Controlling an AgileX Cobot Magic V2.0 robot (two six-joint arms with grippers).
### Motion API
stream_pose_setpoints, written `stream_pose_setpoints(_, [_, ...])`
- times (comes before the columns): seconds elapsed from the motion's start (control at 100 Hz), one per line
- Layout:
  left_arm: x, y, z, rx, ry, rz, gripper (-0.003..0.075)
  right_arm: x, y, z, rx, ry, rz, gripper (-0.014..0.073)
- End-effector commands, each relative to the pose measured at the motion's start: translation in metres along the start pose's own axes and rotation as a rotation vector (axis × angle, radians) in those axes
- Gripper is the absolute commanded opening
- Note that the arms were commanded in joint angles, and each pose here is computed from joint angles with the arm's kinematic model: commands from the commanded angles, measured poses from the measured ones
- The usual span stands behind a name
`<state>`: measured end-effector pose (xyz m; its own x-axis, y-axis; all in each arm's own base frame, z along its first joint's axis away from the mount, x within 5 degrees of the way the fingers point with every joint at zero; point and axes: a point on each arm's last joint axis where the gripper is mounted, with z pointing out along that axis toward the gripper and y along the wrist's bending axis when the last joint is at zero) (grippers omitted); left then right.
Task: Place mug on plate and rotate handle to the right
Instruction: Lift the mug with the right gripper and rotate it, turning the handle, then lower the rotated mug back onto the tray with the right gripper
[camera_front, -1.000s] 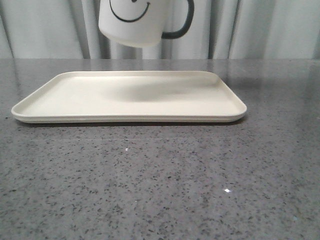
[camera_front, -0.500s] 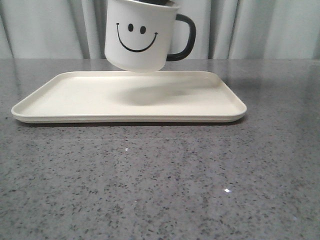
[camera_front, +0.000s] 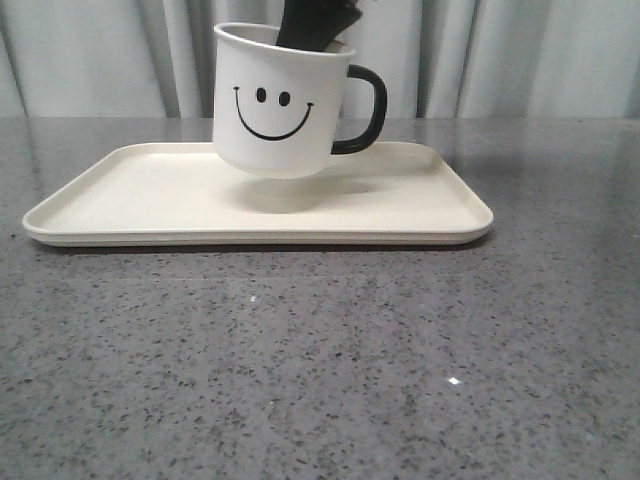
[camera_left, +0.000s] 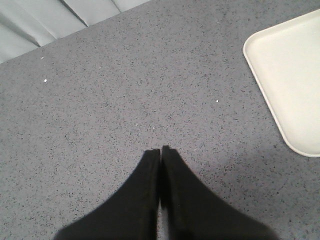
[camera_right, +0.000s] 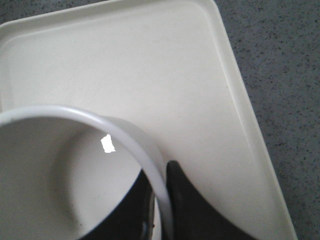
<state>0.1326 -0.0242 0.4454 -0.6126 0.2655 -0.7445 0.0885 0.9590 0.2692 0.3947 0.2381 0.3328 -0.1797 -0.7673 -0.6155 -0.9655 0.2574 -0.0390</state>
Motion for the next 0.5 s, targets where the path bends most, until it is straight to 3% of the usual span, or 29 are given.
stream_pose_setpoints(0.0, [-0.004, 0.004, -0.007, -0.014, -0.04, -0.012, -0.002, -0.011, 0.016, -0.027, -0.047, -0.027, -0.029, -0.006])
stream_pose_setpoints(0.49, [-0.004, 0.004, -0.007, -0.014, -0.04, -0.012, -0.002, -0.001, 0.014, -0.009, -0.087, 0.009, 0.003, -0.006])
